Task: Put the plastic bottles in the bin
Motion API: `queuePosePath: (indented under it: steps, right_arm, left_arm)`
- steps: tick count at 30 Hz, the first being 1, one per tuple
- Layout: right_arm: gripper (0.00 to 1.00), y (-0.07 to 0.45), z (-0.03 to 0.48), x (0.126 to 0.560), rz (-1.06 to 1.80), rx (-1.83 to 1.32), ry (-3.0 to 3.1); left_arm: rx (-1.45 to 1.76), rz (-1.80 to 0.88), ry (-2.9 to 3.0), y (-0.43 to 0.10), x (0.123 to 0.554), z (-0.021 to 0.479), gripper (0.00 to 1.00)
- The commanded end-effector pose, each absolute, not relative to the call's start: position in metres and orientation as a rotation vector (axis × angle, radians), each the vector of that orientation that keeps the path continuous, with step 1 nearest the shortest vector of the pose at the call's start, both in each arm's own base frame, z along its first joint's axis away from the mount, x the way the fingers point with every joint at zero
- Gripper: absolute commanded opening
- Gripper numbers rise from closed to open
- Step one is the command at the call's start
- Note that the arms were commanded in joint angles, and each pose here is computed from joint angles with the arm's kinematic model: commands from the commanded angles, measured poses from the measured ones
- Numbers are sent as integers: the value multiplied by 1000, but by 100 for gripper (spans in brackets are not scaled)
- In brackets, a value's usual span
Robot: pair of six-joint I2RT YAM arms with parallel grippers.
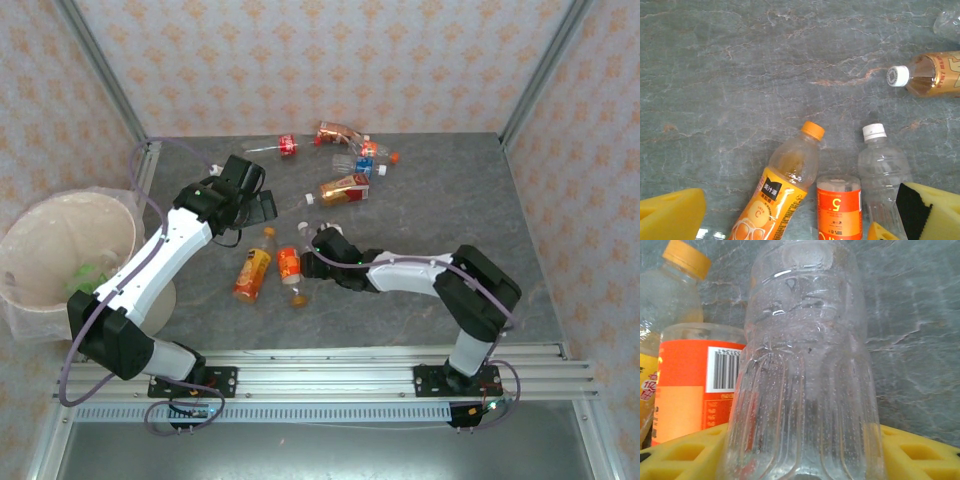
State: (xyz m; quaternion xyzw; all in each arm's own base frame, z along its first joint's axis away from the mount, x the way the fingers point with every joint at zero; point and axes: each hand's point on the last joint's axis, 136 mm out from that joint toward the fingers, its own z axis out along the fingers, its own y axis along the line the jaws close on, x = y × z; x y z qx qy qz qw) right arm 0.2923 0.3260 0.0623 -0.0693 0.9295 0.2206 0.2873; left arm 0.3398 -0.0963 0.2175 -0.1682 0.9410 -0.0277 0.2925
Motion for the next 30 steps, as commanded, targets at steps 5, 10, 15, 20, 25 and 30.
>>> queuePosePath:
  steps: [5,10,15,20,25,30]
  right_arm:
    - [57,299,109,310,548,-84,2309]
    - [54,283,137,314,550,-46,2215]
    - [53,269,153,317,545,-29,2172]
    - [50,269,179,317,653,-34,2093]
    - [49,280,212,312,773,-97,1974]
    - [50,293,245,306,878,-182,1847]
  left_arm:
    - [-458,-158,2509,-109,345,213,100]
    - [-397,-383,2481,-139,355,219,100]
    - [-363,-484,2451,-154,361,230,100]
    - [-257,-795,2406,-197,366,247,100]
    - [-176,-818,2422,-217,370,250,100]
    - [-143,-928,2402,-243,377,255,100]
